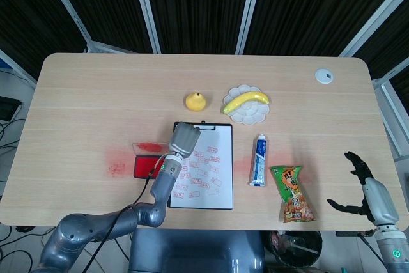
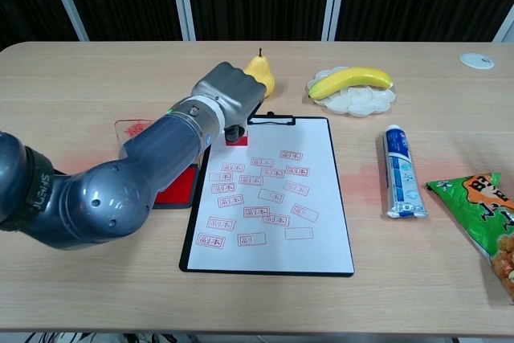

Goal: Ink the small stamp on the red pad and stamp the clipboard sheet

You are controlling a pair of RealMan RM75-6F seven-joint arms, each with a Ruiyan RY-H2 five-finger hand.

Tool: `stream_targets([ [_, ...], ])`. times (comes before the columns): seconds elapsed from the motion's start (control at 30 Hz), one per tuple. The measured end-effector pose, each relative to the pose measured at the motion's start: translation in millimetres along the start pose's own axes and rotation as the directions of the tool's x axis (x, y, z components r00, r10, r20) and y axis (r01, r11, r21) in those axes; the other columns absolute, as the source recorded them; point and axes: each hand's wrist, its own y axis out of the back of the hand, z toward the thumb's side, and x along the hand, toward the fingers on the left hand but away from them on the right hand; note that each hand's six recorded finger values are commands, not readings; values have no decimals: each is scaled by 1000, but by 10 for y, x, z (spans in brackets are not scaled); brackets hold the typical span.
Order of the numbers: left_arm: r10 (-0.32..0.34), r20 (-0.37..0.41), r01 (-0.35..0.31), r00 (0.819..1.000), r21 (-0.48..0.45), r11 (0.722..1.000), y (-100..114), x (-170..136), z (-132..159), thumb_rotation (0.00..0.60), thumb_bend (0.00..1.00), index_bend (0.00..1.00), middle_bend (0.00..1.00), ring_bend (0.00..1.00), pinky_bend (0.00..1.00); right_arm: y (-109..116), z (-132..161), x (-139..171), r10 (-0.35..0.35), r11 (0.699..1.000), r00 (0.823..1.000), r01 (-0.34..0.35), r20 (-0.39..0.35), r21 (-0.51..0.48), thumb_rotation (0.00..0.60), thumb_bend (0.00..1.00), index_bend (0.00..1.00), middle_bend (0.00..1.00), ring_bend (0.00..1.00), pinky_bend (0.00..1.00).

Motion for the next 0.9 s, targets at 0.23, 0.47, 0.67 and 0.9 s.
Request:
stream_targets([
  [0.23,-1,2,1,1000,-6,1000,-19,6,17,600,583,794,862,941,1000,2,-1,-1,-1,1000,1000,1,0,-2,600,135,90,0,0,219],
  [0.47,-4,5,4,1000,-5,1000,-40,8,29,600,584,799,870,941,1000,2,-3,-2,0,1000,1000,0,2,-6,600,135,90,0,0,219],
  [0.67,-12,5,12,1000,-3,1000,-80,0,39,600,583,802,873,941,1000,5,-1,-3,-1,1000,1000,1,2,-9,600,135,90,0,0,219],
  [0.9,-15,6,15,1000,1,1000,-97,-3,49,600,584,804,873,941,1000,6,0,-2,-2,1000,1000,2,1,-10,600,136,90,0,0,219],
])
